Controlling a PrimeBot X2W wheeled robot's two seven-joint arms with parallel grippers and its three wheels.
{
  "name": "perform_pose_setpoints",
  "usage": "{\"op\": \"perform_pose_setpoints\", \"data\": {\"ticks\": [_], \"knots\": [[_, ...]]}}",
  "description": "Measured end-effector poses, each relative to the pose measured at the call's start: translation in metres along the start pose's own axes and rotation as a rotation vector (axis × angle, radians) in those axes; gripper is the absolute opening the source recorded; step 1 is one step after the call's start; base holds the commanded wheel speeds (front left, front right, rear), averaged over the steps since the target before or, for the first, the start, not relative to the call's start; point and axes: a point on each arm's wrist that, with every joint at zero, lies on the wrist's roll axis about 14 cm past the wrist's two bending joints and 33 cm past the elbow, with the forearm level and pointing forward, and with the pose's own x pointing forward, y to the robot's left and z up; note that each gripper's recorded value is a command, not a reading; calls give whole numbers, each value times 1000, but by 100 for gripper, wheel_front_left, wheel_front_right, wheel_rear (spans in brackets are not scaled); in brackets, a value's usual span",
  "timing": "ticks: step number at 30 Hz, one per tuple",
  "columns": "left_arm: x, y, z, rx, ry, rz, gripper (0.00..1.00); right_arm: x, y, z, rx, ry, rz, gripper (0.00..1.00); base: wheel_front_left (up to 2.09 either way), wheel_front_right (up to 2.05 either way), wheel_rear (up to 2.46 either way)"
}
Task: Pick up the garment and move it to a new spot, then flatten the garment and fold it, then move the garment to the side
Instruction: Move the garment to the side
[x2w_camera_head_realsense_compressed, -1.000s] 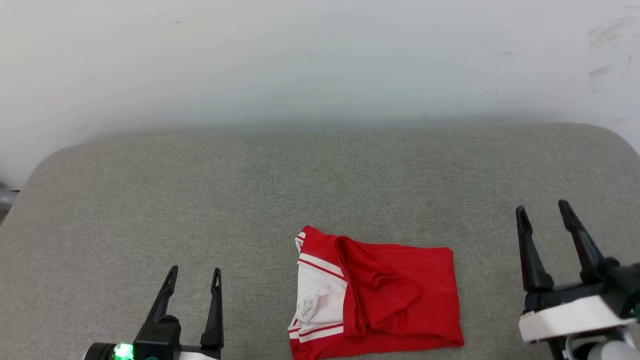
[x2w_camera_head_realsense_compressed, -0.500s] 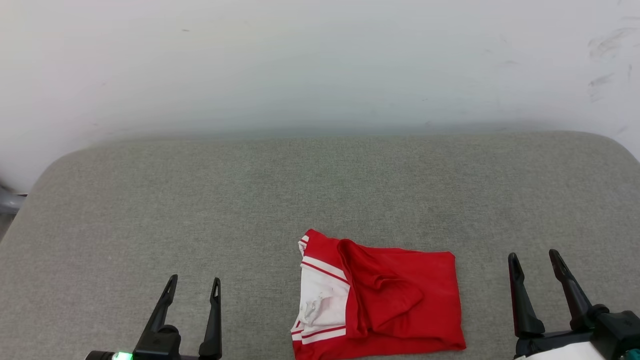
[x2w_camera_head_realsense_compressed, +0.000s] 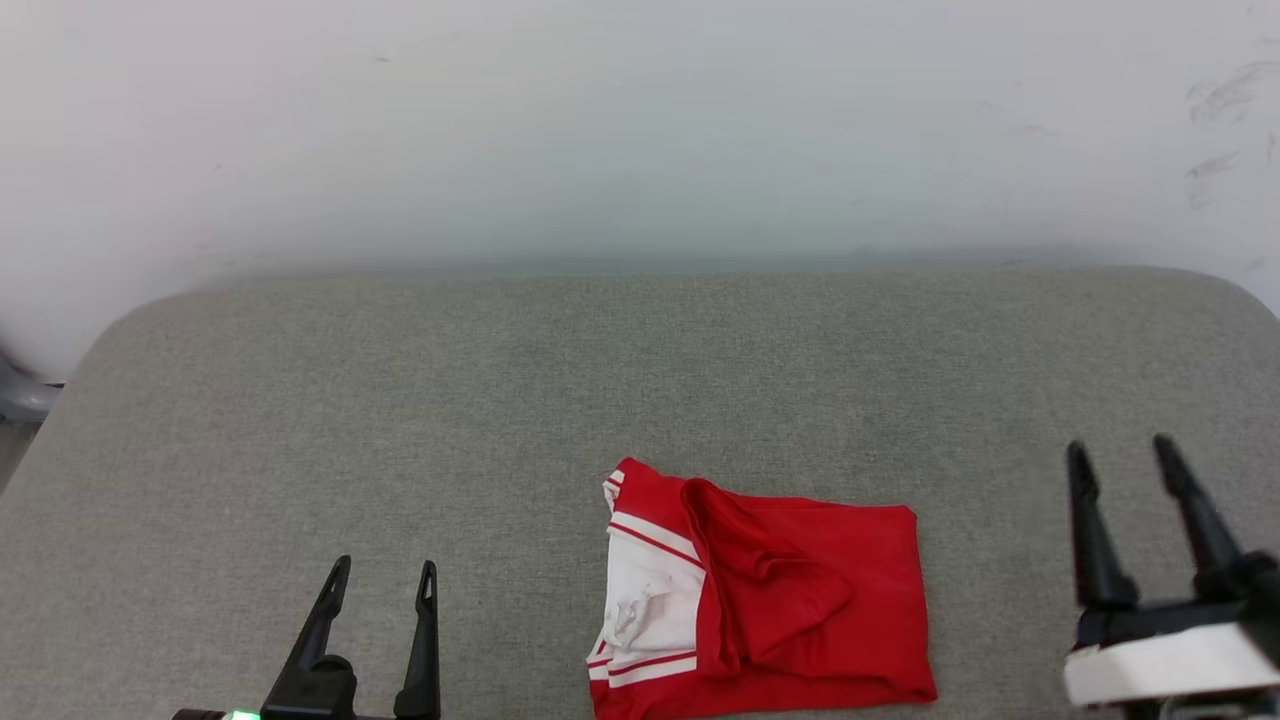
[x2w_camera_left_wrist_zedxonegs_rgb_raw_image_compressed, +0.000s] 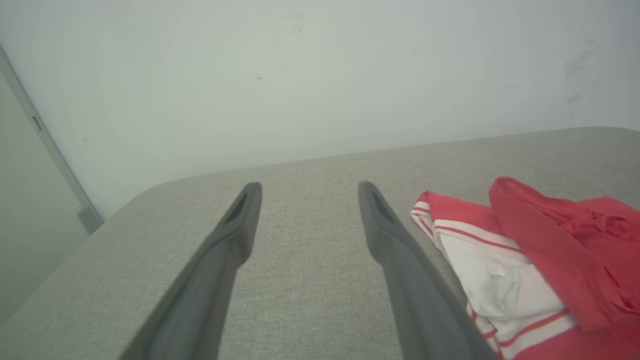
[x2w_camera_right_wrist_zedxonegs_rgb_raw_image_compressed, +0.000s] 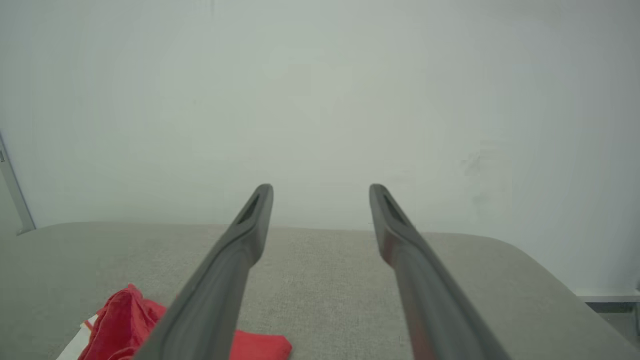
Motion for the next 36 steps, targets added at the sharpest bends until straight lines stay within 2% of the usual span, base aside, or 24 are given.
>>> {"op": "perform_pose_setpoints", "data": {"ticks": [4, 6, 8, 14, 22, 27, 36], "knots": [[0, 0, -3, -4, 9, 3, 100, 24, -17, 23, -38, -64, 11, 100, 0, 0, 0], [0, 0, -5, -9, 15, 5, 100, 36, -20, 26, -39, -36, 39, 100, 0, 0, 0], [0, 0, -6, -11, 20, 6, 100, 46, -16, 17, -23, 54, 85, 100, 0, 0, 0], [2, 1, -10, -17, 34, 12, 100, 46, -1, -32, 85, 459, 212, 100, 0, 0, 0], [7, 1, -14, -28, 44, 17, 100, 7, 17, -93, 200, 917, 321, 100, 0, 0, 0], [11, 2, -18, -33, 56, 24, 100, -7, 19, -124, 261, 1071, 317, 100, 0, 0, 0], [21, 7, -28, -32, 85, 40, 100, -7, 41, -173, 307, 1200, 324, 100, 0, 0, 0]]}}
